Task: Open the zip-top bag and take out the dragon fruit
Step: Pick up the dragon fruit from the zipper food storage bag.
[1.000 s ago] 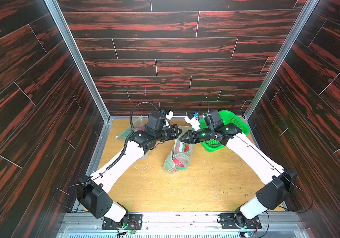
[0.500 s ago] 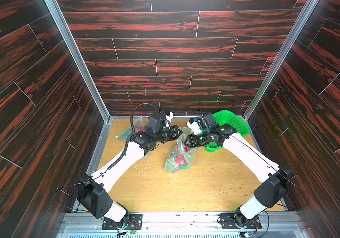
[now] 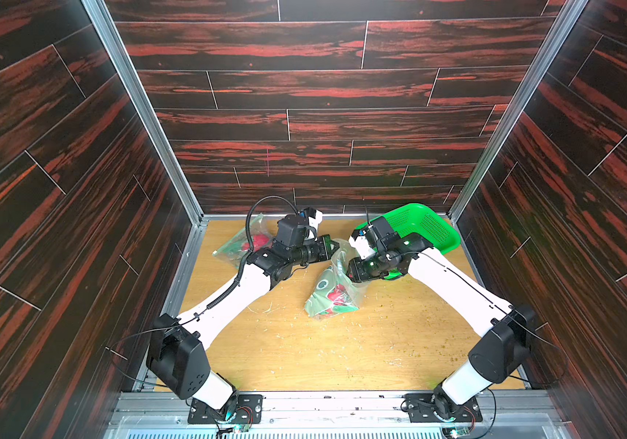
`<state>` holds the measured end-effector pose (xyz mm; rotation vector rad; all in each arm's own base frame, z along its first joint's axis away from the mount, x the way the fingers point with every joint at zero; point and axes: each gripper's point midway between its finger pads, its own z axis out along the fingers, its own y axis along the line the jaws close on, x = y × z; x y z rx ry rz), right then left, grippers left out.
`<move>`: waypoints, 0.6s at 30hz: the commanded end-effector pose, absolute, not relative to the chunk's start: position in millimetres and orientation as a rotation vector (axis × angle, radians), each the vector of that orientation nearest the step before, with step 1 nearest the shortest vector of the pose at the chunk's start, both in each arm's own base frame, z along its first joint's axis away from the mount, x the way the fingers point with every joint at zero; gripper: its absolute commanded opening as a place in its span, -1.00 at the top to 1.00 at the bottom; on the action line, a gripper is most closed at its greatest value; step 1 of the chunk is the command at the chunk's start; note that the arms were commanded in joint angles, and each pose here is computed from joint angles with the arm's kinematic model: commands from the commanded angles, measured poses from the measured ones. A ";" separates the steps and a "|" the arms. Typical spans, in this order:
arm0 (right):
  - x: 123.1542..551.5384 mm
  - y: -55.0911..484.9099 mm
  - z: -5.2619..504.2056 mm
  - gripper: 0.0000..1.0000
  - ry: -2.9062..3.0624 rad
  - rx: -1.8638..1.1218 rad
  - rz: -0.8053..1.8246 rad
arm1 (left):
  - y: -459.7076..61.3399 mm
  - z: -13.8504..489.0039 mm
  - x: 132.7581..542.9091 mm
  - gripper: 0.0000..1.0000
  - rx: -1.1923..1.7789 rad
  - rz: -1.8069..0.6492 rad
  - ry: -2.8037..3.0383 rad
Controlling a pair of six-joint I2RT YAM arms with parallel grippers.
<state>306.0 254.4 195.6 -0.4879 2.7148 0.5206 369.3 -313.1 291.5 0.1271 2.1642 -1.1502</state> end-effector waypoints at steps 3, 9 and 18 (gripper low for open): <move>296.3 240.8 179.5 -0.03 2.794 -0.426 0.441 | -320.5 300.0 374.3 1.00 0.138 -1.179 2.112; 299.7 236.1 170.4 -0.03 2.806 -0.385 0.398 | -328.8 300.3 372.3 1.00 0.154 -1.198 2.108; 301.3 231.2 155.3 0.04 2.841 -0.348 0.372 | -338.3 301.5 373.7 1.00 0.162 -1.227 2.097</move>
